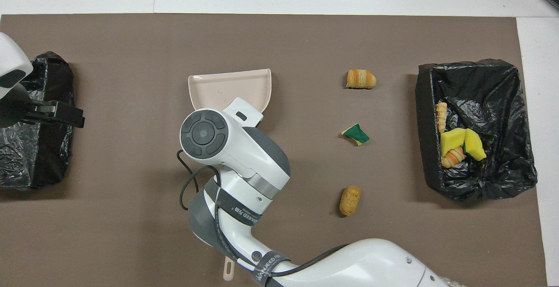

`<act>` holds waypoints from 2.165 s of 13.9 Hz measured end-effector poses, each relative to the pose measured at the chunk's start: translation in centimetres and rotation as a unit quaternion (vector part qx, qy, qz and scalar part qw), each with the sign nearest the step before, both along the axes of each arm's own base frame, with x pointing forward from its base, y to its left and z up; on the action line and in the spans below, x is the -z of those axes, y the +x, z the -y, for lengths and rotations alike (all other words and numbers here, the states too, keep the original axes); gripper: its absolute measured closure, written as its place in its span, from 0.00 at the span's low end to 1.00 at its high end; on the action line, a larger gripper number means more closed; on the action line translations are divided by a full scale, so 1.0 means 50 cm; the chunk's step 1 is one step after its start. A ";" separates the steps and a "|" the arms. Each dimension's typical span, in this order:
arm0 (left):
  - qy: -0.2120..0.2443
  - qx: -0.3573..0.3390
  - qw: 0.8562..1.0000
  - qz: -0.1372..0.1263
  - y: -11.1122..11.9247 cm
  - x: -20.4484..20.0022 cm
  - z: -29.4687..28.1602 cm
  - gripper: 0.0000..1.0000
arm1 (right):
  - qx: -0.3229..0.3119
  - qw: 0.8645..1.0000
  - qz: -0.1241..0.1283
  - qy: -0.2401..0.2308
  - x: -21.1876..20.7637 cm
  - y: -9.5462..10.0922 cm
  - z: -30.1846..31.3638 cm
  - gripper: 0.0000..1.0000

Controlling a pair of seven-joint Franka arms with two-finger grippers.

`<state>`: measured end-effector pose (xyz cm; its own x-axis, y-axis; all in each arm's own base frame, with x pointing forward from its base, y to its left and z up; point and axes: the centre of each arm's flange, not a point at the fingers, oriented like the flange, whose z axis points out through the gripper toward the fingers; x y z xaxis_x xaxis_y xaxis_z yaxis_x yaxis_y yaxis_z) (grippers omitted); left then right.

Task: Sweep and dump trash in bin

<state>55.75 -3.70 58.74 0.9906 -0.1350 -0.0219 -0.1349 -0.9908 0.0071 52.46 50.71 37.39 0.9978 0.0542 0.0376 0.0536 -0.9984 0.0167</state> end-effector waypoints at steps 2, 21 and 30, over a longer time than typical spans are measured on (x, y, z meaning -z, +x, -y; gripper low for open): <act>0.000 0.000 1.000 0.000 0.000 0.003 0.000 0.00 | 0.007 1.000 -0.001 -0.001 0.004 0.002 0.002 0.69; 0.000 0.034 0.999 -0.009 -0.004 0.073 0.022 0.00 | 0.066 0.996 0.053 0.030 -0.191 0.083 0.139 0.19; 0.018 0.062 0.998 -0.020 -0.138 0.206 0.302 0.00 | 0.152 0.983 0.105 0.011 -0.456 0.119 0.480 0.00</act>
